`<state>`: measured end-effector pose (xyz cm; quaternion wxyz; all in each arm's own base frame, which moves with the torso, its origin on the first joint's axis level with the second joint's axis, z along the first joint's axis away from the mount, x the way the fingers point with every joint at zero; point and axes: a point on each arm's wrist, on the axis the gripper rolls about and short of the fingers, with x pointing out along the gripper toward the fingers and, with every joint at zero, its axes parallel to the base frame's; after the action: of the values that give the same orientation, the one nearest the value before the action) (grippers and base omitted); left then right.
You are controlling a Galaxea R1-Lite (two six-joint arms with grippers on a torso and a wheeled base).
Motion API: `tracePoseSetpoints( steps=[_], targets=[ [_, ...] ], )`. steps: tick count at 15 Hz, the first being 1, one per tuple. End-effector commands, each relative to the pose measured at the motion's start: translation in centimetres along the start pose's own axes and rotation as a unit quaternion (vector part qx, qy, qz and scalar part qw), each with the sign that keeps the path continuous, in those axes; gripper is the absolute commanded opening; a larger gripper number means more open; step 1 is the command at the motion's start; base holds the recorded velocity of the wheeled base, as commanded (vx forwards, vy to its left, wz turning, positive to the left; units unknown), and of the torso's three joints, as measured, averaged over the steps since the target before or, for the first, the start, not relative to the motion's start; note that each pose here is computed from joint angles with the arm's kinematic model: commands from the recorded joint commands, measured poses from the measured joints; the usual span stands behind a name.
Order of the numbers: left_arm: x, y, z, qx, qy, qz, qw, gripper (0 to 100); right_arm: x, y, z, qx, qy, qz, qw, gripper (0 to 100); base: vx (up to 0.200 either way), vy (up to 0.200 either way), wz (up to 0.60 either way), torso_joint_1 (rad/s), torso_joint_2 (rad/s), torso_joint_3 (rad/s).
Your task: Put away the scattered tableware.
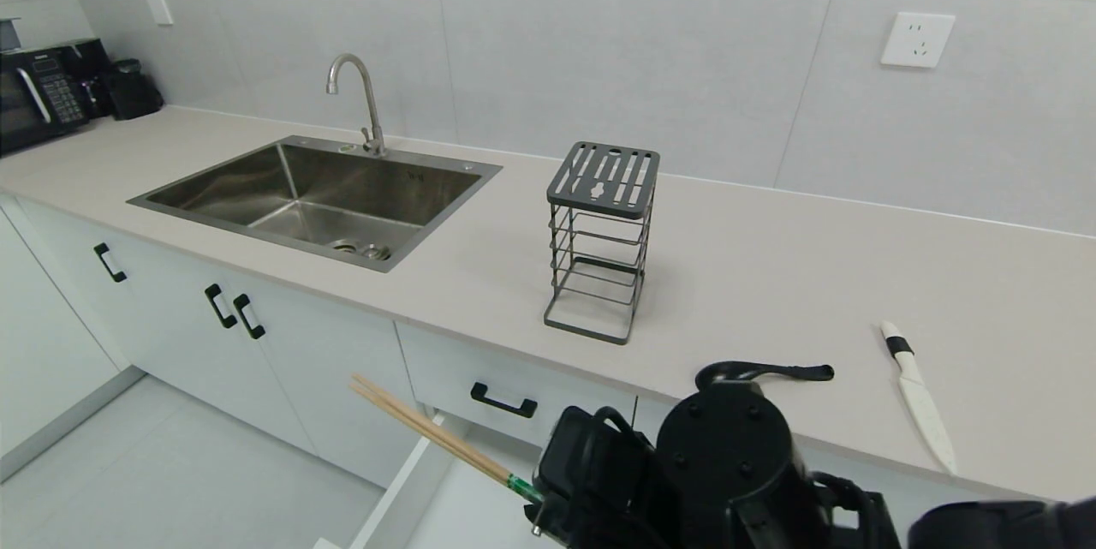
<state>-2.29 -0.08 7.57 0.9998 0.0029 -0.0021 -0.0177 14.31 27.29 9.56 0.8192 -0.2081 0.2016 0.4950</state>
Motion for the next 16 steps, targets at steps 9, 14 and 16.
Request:
tracePoseSetpoints(
  steps=[9,14,16],
  targets=[
    [0.0,0.0,0.0,0.0,0.0,0.0,1.0,100,3.8,-1.1,-0.8,0.011,0.031,-0.012,0.999,0,0.0,0.0,0.0,-0.099,0.2,0.095],
    [0.0,0.0,0.0,0.0,0.0,0.0,1.0,100,5.6,-0.2,-1.3,0.002,0.043,0.005,0.999,0,0.0,0.0,0.0,-0.094,0.19,0.093],
    [0.0,0.0,0.0,0.0,0.0,0.0,1.0,100,5.9,-0.3,-1.7,0.004,0.051,0.004,0.999,0,0.0,0.0,0.0,-0.076,0.16,0.078]
  ],
)
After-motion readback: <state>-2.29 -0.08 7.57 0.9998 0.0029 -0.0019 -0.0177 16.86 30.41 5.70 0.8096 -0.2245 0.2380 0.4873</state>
